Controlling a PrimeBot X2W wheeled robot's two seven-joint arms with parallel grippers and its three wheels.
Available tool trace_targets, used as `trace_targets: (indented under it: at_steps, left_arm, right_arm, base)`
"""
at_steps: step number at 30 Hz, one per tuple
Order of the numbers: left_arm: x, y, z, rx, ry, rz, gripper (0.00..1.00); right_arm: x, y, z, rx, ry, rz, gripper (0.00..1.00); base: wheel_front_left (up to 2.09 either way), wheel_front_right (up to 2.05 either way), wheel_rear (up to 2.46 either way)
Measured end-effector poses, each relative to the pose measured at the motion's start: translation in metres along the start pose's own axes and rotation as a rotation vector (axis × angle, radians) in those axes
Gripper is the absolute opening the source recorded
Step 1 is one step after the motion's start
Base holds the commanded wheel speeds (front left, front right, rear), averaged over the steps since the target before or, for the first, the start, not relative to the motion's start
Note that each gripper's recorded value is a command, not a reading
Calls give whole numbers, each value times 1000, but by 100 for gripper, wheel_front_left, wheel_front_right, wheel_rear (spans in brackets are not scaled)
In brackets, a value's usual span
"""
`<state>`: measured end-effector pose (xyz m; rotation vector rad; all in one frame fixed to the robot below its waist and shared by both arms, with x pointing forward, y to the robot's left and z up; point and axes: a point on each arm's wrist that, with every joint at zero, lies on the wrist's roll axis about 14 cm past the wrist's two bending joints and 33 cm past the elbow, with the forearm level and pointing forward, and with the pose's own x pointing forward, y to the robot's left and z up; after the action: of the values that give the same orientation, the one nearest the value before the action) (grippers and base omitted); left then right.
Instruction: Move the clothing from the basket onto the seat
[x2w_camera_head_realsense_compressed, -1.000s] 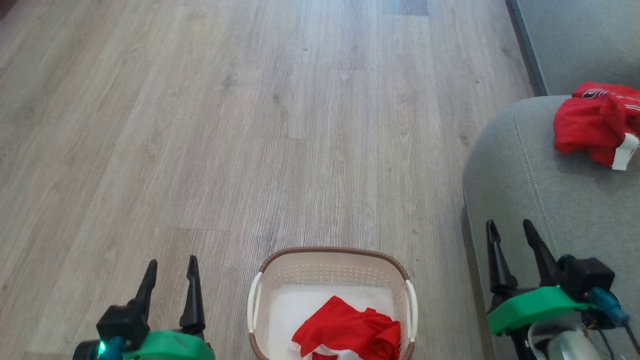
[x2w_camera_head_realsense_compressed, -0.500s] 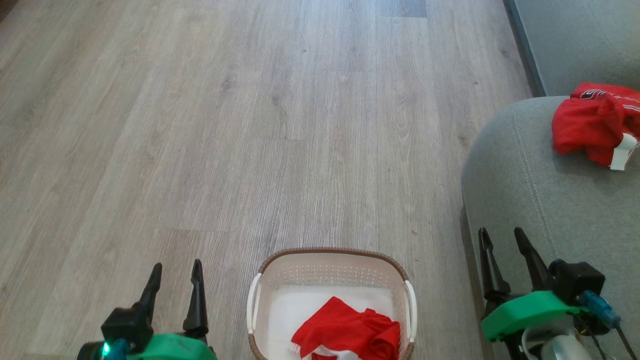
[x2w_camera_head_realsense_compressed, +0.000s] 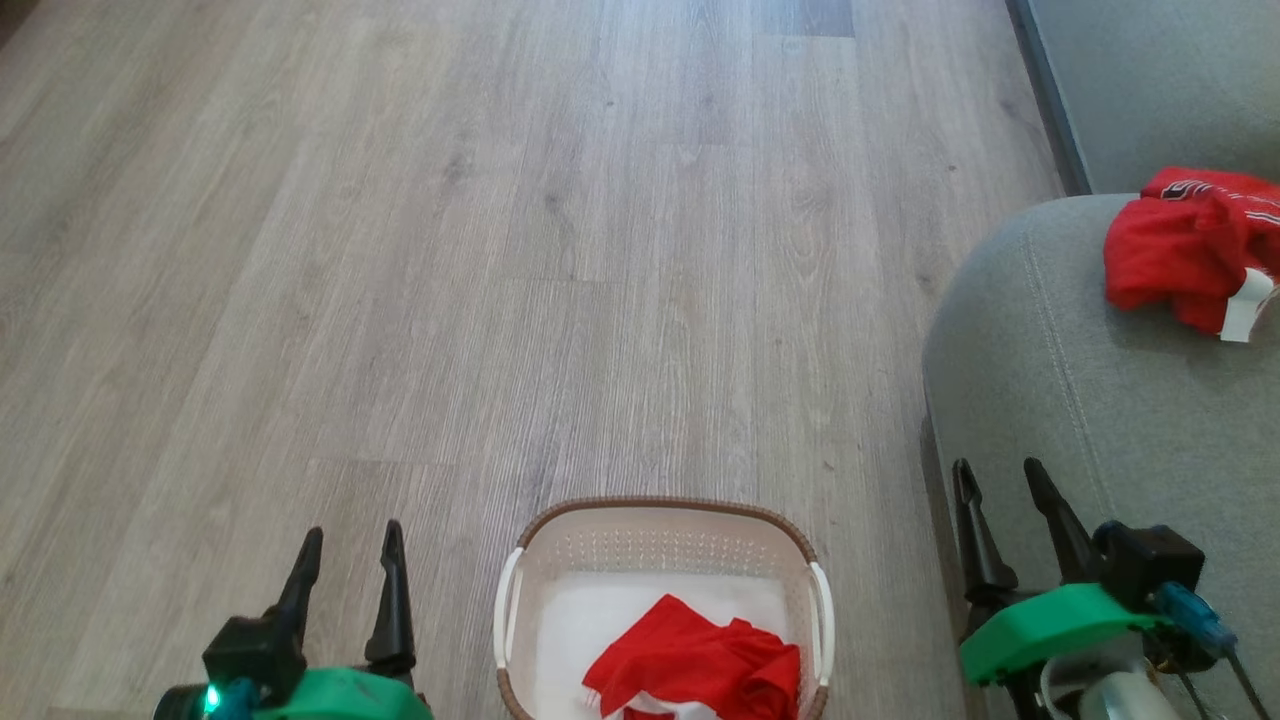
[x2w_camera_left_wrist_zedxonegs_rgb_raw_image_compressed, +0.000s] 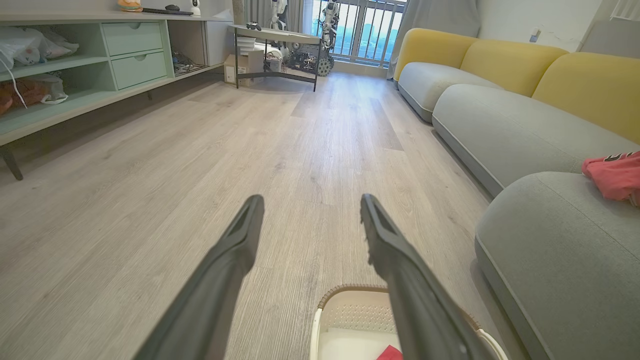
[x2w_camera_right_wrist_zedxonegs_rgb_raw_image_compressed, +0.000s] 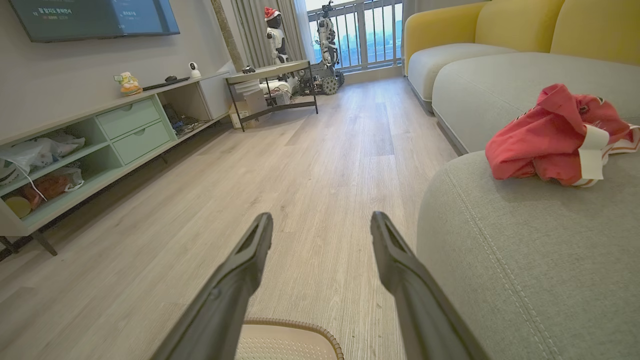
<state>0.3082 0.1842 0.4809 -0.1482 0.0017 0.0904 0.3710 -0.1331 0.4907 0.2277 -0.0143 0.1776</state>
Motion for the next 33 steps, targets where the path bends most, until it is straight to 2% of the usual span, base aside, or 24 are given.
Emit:
trace_targets:
  at_steps: [11, 16, 20, 26, 33]
  left_arm:
    - [1, -2, -5, 7, 14, -15, 100]
    - [0, -15, -25, 25, 81, -76, 100]
    - [5, -39, -45, 42, 146, -165, 100]
    - [23, -89, -81, 77, 269, -361, 100]
    - [29, -124, -144, 146, 481, -549, 100]
  right_arm:
    - [-1, -6, 0, 1, 1, -18, 100]
    - [-1, -22, 0, -11, 1, -64, 100]
    - [-1, -35, -2, -31, 8, -98, 100]
    - [8, -55, -9, -56, 27, -149, 100]
    - [42, -67, -8, -95, 9, -158, 100]
  base:
    - [0, 0, 0]
    - [0, 0, 0]
    - [0, 0, 0]
    - [0, 0, 0]
    - [0, 0, 0]
